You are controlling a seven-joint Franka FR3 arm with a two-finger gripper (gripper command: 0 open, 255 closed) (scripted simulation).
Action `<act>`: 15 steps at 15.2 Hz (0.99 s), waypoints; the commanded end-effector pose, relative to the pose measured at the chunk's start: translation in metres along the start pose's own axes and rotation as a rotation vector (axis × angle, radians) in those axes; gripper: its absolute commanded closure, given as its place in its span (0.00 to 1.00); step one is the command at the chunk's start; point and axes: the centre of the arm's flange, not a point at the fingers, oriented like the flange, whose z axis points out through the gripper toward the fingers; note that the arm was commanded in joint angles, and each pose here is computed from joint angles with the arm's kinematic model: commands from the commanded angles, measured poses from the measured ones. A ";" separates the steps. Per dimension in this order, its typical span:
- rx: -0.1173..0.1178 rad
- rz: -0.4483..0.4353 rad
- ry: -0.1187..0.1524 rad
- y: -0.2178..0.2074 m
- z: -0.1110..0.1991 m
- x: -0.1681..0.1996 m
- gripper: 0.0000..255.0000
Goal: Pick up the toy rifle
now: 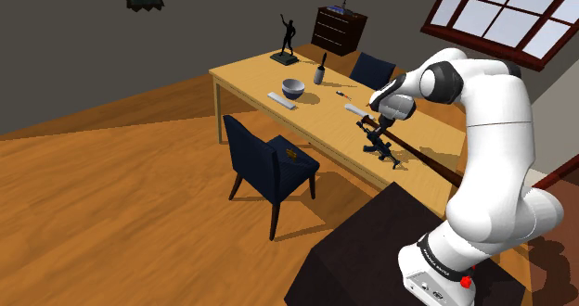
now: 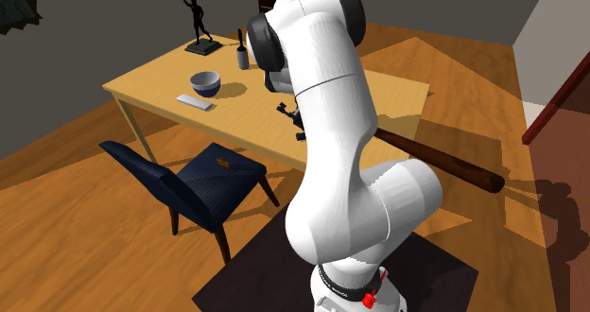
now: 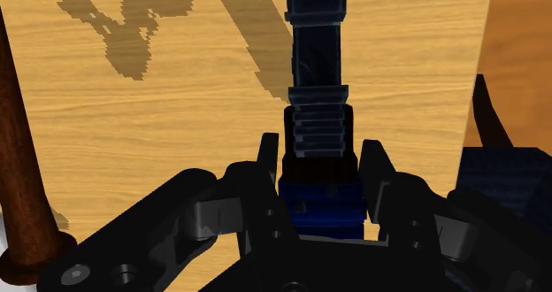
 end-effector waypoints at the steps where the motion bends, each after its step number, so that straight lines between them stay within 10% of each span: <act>1: 0.000 0.000 0.000 0.000 0.001 0.000 1.00; 15: 0.000 0.000 0.000 0.002 -0.042 0.002 1.00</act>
